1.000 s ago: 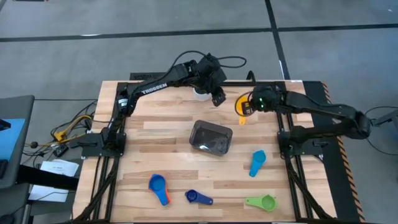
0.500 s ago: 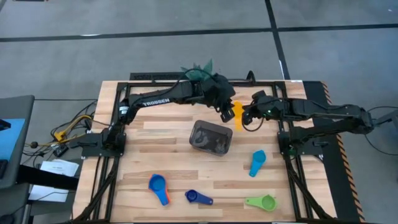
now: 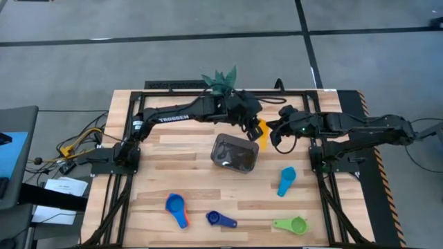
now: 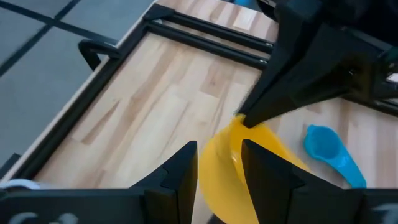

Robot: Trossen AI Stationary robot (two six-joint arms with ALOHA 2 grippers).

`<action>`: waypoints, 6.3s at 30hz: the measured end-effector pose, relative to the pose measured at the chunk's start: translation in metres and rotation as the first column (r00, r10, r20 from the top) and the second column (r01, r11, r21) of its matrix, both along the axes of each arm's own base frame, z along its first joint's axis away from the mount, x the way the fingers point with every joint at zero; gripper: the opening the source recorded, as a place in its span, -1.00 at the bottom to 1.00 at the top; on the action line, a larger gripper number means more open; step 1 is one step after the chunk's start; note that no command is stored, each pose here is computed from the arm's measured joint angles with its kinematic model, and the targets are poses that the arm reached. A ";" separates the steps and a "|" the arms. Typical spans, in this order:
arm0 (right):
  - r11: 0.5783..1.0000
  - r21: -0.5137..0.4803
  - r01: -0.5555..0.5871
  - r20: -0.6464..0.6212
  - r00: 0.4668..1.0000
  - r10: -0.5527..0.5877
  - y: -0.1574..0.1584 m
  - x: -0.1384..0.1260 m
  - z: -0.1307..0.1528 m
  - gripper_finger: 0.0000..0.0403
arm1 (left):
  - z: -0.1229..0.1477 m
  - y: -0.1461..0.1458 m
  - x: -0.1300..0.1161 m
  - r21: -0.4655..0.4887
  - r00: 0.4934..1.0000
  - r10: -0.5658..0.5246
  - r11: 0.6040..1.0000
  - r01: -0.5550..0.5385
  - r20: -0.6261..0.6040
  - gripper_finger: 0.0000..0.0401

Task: Nest measuring cups in basket
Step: Stack the yellow measuring cup on top of the blue measuring cup, then stack the green measuring cup on top of the yellow measuring cup

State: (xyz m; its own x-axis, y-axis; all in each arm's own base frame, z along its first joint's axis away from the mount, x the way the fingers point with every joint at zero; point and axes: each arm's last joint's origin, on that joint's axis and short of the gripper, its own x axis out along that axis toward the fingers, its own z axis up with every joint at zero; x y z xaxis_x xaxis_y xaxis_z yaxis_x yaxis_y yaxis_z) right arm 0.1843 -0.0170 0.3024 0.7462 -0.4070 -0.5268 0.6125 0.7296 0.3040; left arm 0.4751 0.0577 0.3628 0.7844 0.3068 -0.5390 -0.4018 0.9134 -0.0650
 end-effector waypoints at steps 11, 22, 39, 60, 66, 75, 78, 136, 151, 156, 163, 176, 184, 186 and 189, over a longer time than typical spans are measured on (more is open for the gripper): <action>1.000 -0.006 -0.012 -0.012 1.000 0.012 0.001 0.001 -0.001 -0.97 | -0.002 -0.003 -0.001 -0.008 1.000 -0.002 1.000 0.001 -0.027 -0.54; 0.990 -0.080 -0.115 -0.054 0.992 0.111 0.002 0.001 0.005 -0.99 | -0.002 -0.001 -0.002 0.014 0.998 -0.038 0.999 0.039 -0.046 -0.97; 0.981 -0.096 -0.170 0.038 0.984 0.175 -0.010 0.000 0.041 -0.98 | -0.005 0.013 -0.004 0.017 0.998 -0.011 1.000 0.012 -0.067 -1.00; 0.986 -0.060 -0.155 0.058 0.986 0.158 -0.012 0.000 0.041 -0.99 | -0.008 0.014 -0.007 -0.017 0.995 0.038 0.999 -0.040 -0.092 -1.00; 0.987 -0.058 -0.153 0.059 0.986 0.157 -0.012 0.000 0.041 -0.92 | -0.012 0.010 -0.009 -0.040 0.990 0.044 0.998 -0.050 -0.136 -1.00; 0.986 -0.061 -0.152 0.068 0.985 0.157 -0.012 0.001 0.042 -0.94 | -0.013 0.009 -0.011 -0.079 0.989 0.048 0.995 -0.060 -0.140 -1.00; 0.987 -0.066 -0.150 0.083 0.984 0.155 -0.012 0.000 0.043 -0.85 | -0.012 0.010 -0.016 -0.089 0.984 0.051 0.994 -0.066 -0.170 -1.00; 0.964 0.241 -0.116 0.185 0.980 0.071 -0.004 0.017 0.036 -0.65 | -0.026 -0.184 -0.254 -0.772 0.982 -0.133 0.635 -0.022 -0.137 -1.00; 0.922 0.368 -0.121 0.170 0.984 0.062 0.014 0.050 0.017 -0.65 | -0.136 -0.177 -0.324 -0.927 0.989 -0.120 0.357 0.119 0.081 -1.00; 0.910 0.403 -0.101 0.170 0.985 0.034 0.014 0.053 0.015 -0.65 | -0.160 -0.174 -0.331 -0.938 0.984 -0.149 0.318 0.138 0.095 -1.00; 0.902 0.417 -0.111 0.223 0.975 0.017 0.013 0.055 0.019 -0.65 | -0.182 -0.165 -0.339 -0.939 0.986 -0.167 0.334 0.079 0.024 -1.00; 0.894 0.445 -0.055 0.029 0.998 0.047 0.024 0.057 -0.003 -0.61 | -0.185 -0.157 -0.340 -0.939 0.989 -0.147 0.342 0.030 -0.022 -0.77; 0.848 0.528 0.045 -0.108 0.994 0.015 0.048 0.054 -0.020 -0.28 | -0.187 -0.148 -0.351 -0.914 0.988 -0.133 0.406 -0.023 -0.084 -0.39; 0.834 0.546 0.083 -0.141 0.990 -0.007 0.054 0.050 -0.022 -0.20 | -0.186 -0.146 -0.353 -0.910 0.990 -0.119 0.413 -0.023 -0.079 -0.31; 0.816 0.546 0.189 -0.264 0.963 -0.047 0.062 0.038 -0.030 -0.12 | -0.180 -0.142 -0.355 -0.906 0.997 -0.071 0.423 0.005 -0.028 -0.23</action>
State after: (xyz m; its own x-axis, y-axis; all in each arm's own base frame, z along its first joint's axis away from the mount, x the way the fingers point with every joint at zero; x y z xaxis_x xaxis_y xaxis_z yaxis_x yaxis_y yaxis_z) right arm 0.2222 0.0454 0.2729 0.5420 -0.0633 -0.8380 0.7858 0.3916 0.4787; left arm 0.1199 -0.0846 0.1829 0.7425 -0.4130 -0.5274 -0.4010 0.3567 -0.8438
